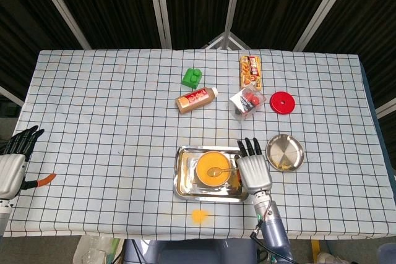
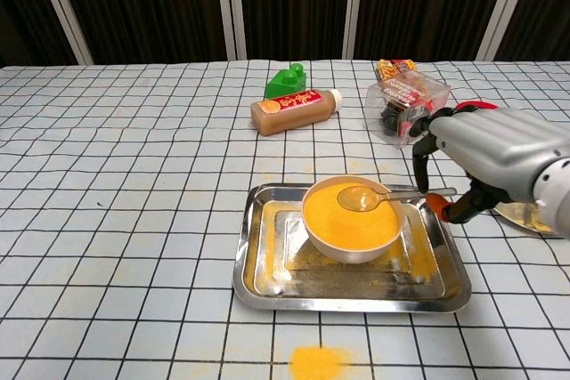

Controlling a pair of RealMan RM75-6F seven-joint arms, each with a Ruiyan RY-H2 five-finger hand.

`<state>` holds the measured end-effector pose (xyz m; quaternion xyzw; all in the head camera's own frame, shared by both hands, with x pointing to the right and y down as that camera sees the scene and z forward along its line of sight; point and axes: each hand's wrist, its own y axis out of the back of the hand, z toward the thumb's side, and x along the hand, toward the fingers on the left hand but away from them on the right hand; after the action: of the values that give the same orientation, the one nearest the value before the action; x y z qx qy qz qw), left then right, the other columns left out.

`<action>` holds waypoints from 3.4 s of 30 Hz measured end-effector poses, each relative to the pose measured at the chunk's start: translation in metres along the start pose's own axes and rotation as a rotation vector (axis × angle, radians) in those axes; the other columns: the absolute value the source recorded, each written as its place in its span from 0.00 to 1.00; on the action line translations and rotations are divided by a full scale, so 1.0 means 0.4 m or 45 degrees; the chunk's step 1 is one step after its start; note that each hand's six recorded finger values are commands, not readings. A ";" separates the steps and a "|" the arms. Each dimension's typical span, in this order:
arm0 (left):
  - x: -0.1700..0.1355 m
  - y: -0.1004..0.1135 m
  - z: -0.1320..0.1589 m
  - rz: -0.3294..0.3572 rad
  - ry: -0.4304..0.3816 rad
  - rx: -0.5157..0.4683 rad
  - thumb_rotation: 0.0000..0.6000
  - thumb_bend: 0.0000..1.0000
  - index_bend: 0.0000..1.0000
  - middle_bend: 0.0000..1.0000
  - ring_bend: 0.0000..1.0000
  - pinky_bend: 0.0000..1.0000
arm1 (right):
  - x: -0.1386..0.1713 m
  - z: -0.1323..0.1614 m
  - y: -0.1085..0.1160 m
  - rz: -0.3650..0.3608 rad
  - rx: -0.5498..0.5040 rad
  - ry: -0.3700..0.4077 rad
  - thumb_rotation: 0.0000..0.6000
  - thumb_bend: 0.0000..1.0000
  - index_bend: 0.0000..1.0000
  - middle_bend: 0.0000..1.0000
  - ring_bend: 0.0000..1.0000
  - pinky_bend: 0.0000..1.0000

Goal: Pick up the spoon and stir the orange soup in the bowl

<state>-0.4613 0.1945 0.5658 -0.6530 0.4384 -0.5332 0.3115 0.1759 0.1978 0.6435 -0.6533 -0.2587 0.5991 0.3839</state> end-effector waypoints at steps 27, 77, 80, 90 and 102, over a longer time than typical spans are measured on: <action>0.006 -0.008 -0.003 -0.032 0.017 -0.033 1.00 0.00 0.00 0.00 0.00 0.00 | -0.033 0.054 -0.020 -0.005 0.136 -0.037 1.00 0.53 0.47 0.14 0.00 0.00; 0.004 -0.012 -0.001 -0.038 0.023 -0.028 1.00 0.00 0.00 0.00 0.00 0.00 | -0.006 0.014 -0.016 -0.015 0.003 -0.043 1.00 0.50 0.40 0.14 0.00 0.00; 0.005 -0.013 -0.001 -0.039 0.023 -0.028 1.00 0.00 0.00 0.00 0.00 0.00 | -0.011 0.013 -0.016 -0.029 0.007 -0.044 1.00 0.50 0.42 0.14 0.00 0.00; 0.004 -0.013 0.000 -0.042 0.021 -0.028 1.00 0.00 0.00 0.00 0.00 0.00 | -0.011 0.016 -0.037 -0.016 0.012 -0.041 1.00 0.50 0.45 0.14 0.00 0.00; 0.004 -0.013 -0.001 -0.041 0.022 -0.029 1.00 0.00 0.00 0.00 0.00 0.00 | -0.009 0.029 -0.047 -0.008 0.001 -0.034 1.00 0.50 0.47 0.14 0.00 0.00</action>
<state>-0.4604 0.1951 0.5711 -0.6589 0.4366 -0.5388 0.2916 0.1665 0.2080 0.6609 -0.6443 -0.2656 0.6067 0.3824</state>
